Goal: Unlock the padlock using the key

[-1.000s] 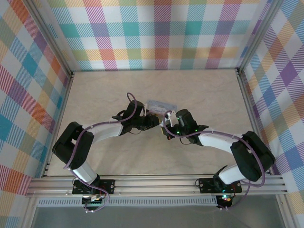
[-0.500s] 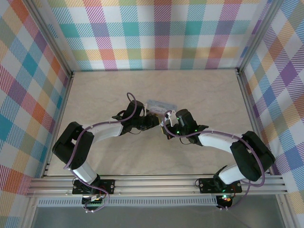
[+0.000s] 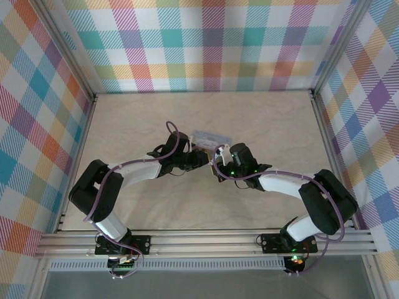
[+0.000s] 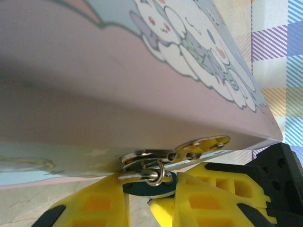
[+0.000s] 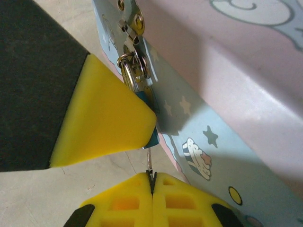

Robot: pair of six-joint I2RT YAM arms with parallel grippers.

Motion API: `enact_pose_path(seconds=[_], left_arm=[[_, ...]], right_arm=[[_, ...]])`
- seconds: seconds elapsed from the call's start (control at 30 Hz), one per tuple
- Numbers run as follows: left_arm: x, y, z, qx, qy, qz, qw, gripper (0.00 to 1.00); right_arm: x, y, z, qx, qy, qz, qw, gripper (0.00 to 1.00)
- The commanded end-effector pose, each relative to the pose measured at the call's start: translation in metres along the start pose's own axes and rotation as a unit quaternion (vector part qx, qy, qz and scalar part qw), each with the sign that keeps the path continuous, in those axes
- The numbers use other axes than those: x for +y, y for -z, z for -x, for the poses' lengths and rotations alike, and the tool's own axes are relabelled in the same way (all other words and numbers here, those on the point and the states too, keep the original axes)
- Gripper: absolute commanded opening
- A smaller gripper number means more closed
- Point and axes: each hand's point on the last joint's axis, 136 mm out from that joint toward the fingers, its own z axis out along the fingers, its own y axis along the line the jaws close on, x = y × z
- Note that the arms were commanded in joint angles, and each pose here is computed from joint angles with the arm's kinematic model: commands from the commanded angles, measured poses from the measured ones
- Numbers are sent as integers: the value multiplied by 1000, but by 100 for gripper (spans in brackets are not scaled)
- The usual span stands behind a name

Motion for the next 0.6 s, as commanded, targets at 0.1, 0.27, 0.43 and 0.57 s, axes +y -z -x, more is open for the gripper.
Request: enact_pose_path(seconds=[0.1, 0.27, 0.43, 0.57], left_arm=[[-22, 2, 2, 0, -17, -33, 999, 22], [-23, 3, 3, -1, -17, -33, 999, 22], [-22, 2, 2, 1, -16, -33, 999, 22], [-22, 2, 1, 4, -16, -33, 999, 22]], right_arm=[[10, 2, 33, -64, 19, 13, 998, 2], [10, 3, 38, -72, 29, 8, 997, 2], [11, 5, 44, -81, 37, 7, 996, 2], [12, 6, 48, -90, 39, 8, 995, 2]])
